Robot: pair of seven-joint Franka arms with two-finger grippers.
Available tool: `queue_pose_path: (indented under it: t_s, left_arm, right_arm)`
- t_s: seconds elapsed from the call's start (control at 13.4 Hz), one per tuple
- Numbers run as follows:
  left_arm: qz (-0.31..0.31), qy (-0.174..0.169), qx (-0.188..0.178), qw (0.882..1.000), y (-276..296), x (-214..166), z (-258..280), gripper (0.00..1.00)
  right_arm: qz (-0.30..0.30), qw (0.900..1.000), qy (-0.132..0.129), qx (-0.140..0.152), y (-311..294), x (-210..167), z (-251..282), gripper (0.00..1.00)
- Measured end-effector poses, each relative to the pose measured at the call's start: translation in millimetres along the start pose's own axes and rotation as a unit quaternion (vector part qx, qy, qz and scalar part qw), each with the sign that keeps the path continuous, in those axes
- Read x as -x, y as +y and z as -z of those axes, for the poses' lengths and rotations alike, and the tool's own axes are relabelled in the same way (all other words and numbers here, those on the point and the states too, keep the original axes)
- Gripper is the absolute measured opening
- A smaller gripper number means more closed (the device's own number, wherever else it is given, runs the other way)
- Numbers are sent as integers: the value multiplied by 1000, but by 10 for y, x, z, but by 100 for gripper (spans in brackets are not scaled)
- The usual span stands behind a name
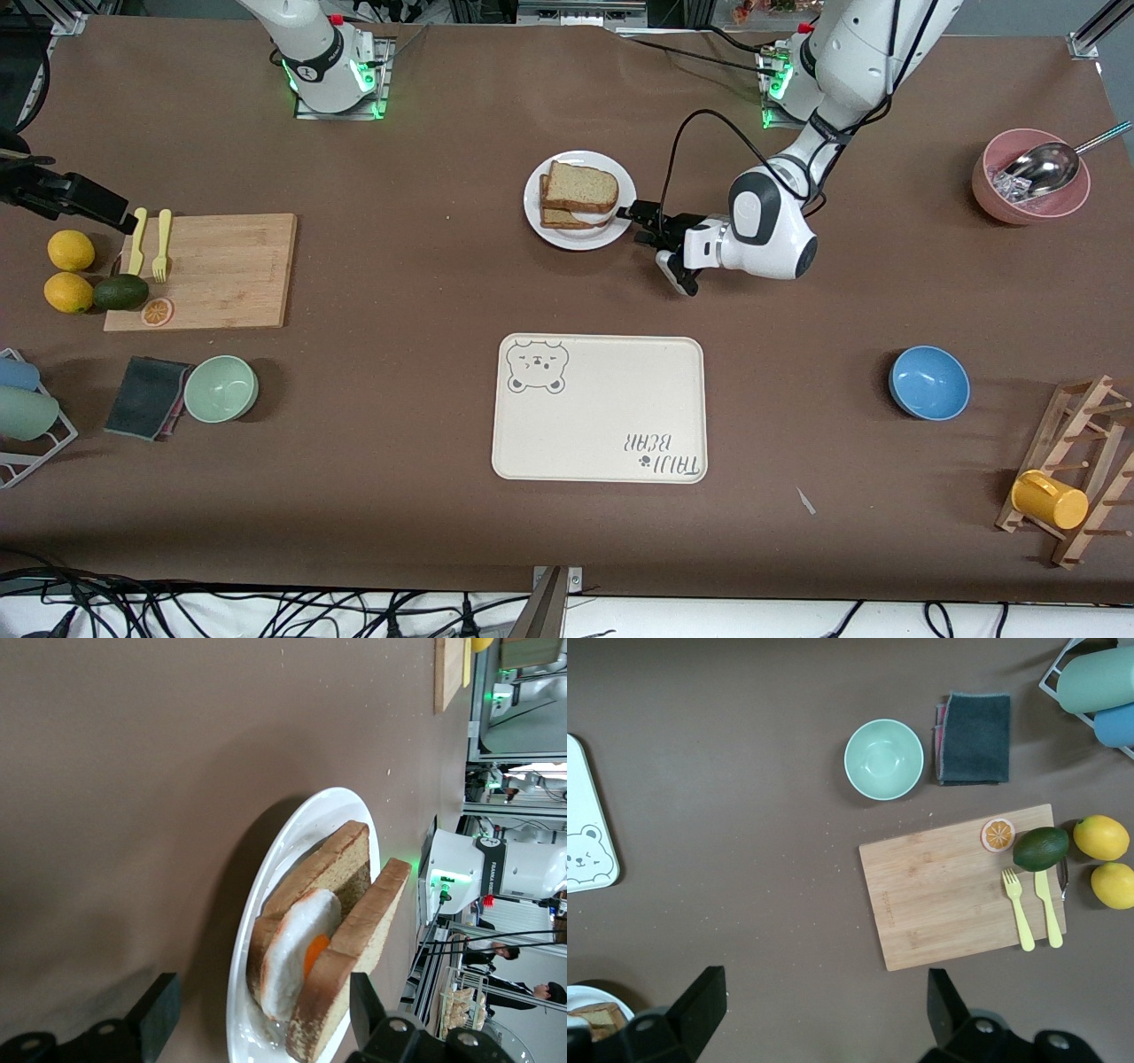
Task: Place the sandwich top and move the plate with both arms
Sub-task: 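Grip the white plate rim with the left gripper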
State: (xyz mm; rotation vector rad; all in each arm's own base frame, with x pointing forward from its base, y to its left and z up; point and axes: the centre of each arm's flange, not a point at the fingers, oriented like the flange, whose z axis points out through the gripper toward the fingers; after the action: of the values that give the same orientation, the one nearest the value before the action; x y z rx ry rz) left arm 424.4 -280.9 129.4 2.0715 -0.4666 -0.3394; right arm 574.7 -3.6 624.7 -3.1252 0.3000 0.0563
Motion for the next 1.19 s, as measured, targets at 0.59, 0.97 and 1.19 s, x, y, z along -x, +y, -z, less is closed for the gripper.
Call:
queue_pose_path:
  t_s: [0.59,0.97,1.19]
  left_arm:
    - [-23,-7,-11,1000,-120,55,-172,33]
    - [-25,-9,-10,1000,-94,54,-199,5]
    - [-25,-9,-10,1000,-90,48,-199,4]
  right_arm:
    - [8,1000,-5,1,-55,16,-15,100]
    - [21,1000,-10,2,-189,50,-34,100]
    - [21,1000,-10,2,-197,52,-32,100]
